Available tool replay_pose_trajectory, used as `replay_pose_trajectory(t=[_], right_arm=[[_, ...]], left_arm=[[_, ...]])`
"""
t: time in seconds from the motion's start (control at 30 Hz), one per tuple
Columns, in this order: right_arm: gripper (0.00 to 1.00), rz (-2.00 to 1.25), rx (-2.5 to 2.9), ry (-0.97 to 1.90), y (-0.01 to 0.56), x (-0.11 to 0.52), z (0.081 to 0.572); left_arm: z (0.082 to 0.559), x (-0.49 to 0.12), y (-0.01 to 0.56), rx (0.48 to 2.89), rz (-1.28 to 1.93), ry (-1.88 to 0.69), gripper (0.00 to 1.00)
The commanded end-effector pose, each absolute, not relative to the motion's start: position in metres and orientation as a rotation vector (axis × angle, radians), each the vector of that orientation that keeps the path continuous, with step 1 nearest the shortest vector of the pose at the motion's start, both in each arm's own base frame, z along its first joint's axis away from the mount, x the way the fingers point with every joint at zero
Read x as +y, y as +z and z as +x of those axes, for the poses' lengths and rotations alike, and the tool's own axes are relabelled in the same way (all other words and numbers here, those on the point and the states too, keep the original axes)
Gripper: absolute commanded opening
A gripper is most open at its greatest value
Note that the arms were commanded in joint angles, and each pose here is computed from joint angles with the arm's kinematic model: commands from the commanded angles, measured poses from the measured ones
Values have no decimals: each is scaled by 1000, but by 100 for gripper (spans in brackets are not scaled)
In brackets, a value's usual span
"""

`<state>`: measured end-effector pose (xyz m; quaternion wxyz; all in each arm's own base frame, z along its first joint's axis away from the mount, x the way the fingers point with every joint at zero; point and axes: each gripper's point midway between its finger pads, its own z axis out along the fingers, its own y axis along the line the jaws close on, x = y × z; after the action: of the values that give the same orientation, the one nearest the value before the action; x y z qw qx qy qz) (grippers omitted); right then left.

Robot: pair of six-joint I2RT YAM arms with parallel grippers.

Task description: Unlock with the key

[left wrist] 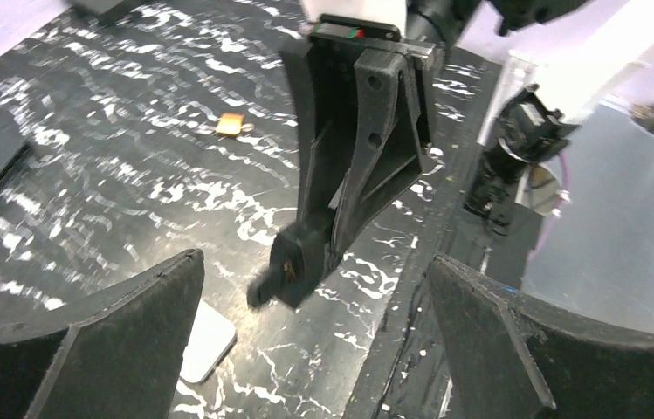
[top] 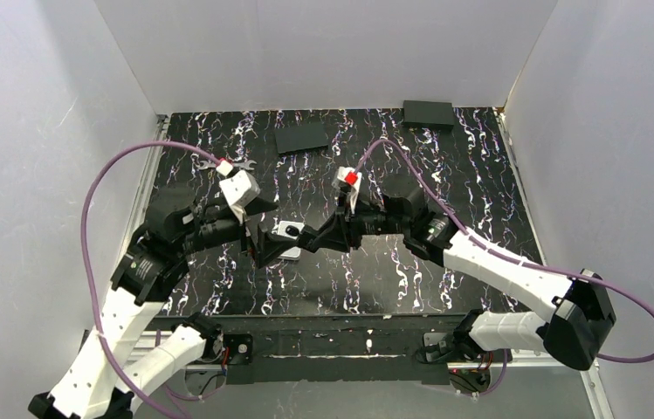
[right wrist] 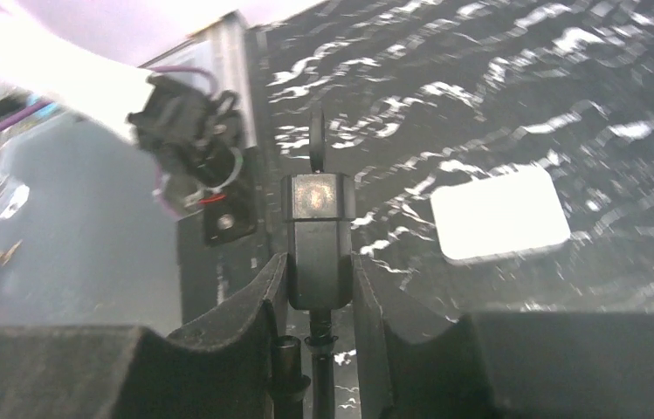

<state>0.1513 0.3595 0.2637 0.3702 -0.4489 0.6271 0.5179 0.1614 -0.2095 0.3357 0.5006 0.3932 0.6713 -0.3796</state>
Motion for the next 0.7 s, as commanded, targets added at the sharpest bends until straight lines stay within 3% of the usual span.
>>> replay_pose_trajectory(t=[0.0, 0.33, 0.67], right_arm=[[1, -725, 1547, 1170, 304, 346, 207], [1, -71, 1772, 960, 235, 302, 294], [1, 188, 1786, 1075, 193, 313, 364]], left_arm=[[183, -176, 307, 1780, 750, -701, 98], [174, -124, 228, 1979, 364, -547, 98], [159, -100, 215, 1956, 163, -536, 98]])
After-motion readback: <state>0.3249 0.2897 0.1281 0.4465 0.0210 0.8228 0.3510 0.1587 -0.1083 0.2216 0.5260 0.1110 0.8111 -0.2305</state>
